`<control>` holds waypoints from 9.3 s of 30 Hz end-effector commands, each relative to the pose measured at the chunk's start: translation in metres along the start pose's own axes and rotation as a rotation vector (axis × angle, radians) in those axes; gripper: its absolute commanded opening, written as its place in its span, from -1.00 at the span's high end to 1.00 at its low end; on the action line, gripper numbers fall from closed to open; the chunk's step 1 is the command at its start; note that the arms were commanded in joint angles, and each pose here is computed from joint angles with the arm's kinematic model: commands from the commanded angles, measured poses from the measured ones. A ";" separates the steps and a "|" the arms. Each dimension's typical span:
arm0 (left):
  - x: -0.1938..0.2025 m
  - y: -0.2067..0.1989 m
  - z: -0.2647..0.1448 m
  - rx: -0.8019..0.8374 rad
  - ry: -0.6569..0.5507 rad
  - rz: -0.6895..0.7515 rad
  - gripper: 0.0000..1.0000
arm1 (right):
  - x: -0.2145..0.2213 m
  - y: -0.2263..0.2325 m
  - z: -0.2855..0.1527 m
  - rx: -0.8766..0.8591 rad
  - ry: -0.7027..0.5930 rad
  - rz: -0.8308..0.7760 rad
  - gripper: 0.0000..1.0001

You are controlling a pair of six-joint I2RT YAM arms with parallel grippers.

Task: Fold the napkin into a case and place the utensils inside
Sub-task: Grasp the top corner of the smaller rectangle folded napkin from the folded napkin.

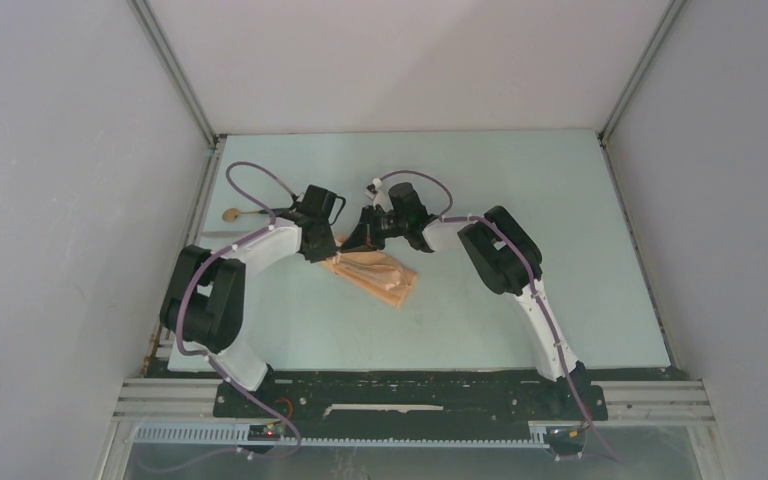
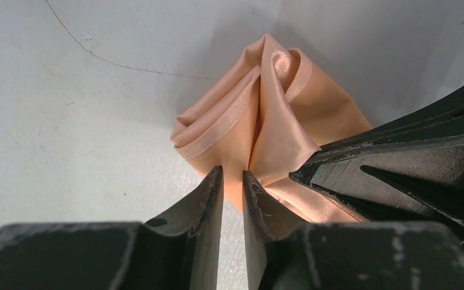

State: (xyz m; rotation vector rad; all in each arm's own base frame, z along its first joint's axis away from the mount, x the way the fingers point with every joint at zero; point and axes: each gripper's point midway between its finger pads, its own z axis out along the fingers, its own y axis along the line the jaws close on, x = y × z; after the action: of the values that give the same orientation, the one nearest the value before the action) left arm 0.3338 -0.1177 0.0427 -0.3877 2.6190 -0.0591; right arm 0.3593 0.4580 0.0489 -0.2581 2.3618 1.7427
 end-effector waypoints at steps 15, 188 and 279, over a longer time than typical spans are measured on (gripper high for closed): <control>-0.003 -0.009 0.009 0.012 -0.002 0.025 0.50 | -0.007 0.018 0.000 -0.050 -0.010 -0.035 1.00; 0.036 0.075 0.011 0.178 0.035 -0.525 0.86 | 0.034 0.033 0.076 -0.027 0.157 -0.019 0.37; -0.046 0.019 -0.033 0.383 -0.203 -0.355 1.00 | 0.043 0.004 0.097 0.231 0.148 -0.139 0.49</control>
State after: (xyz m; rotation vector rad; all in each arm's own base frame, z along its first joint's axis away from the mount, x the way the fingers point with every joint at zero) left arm 0.3231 -0.0696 0.0564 -0.7581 2.3664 -0.4698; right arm 0.3331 0.5456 0.0309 -0.4404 2.5153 1.5485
